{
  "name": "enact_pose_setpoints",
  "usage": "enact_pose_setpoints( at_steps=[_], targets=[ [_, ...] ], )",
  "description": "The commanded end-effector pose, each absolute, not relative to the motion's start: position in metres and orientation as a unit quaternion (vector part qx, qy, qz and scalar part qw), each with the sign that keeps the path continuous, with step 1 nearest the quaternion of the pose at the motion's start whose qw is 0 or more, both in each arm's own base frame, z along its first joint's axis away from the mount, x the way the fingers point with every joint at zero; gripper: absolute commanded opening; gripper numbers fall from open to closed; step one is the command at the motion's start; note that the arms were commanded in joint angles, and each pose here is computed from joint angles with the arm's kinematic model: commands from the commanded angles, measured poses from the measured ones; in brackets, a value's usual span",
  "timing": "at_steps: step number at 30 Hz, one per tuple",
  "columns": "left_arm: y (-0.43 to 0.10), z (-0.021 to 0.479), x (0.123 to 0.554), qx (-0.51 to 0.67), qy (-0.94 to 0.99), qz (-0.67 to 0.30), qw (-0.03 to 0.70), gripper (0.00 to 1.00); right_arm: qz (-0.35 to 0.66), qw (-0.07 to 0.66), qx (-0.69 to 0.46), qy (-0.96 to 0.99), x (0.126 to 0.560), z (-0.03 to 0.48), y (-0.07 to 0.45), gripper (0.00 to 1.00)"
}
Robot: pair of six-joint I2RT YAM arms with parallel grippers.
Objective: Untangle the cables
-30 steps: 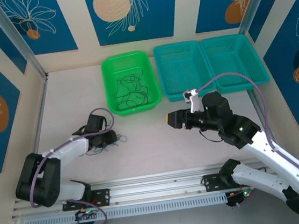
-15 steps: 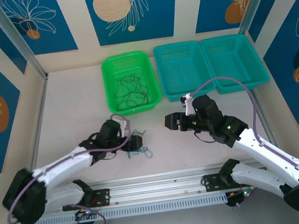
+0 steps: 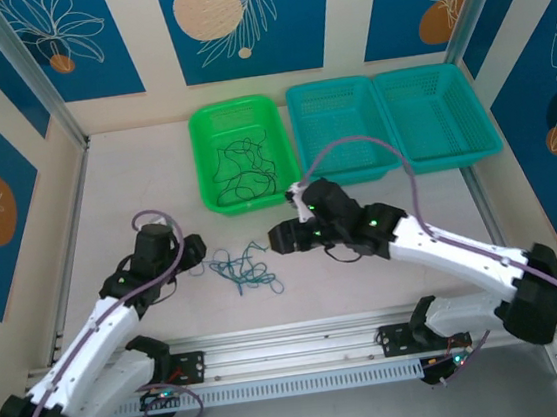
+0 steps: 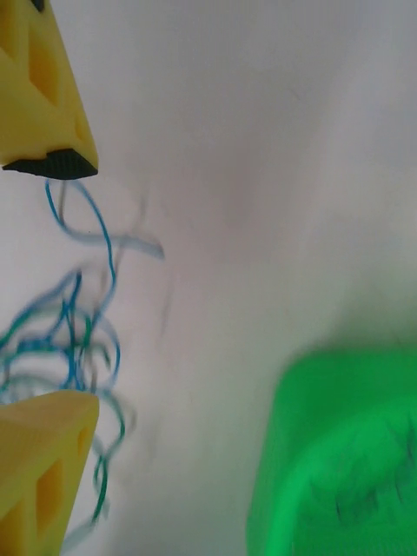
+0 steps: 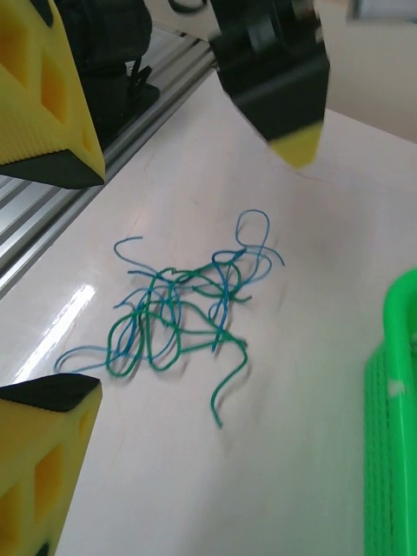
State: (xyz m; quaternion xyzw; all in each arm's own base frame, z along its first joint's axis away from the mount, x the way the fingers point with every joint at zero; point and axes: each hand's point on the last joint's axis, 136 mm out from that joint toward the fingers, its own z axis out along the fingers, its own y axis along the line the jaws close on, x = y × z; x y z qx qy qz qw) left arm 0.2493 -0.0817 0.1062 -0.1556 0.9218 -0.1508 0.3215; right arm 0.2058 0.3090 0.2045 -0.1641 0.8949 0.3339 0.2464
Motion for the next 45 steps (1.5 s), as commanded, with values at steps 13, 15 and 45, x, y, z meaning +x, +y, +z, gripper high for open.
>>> enact_pose_setpoints(
  at_steps=[13, 15, 45],
  targets=[
    [-0.091, 0.026, 0.252, -0.181, 0.944, -0.174, 0.215, 0.4, 0.35, 0.219, -0.211, 0.886, 0.195, 0.21, 0.342, 0.61],
    [-0.091, 0.026, 0.252, -0.177, 0.945, -0.172, 0.215, 0.28, 0.353, 0.219, -0.21, 0.885, 0.196, 0.211, 0.344, 0.61],
    [-0.107, 0.25, 0.247, -0.059, 0.874, -0.262, 0.405, 0.0, 0.212, 0.132, -0.117, 0.961, 0.21, 0.041, 0.377, 0.49]
  ],
)
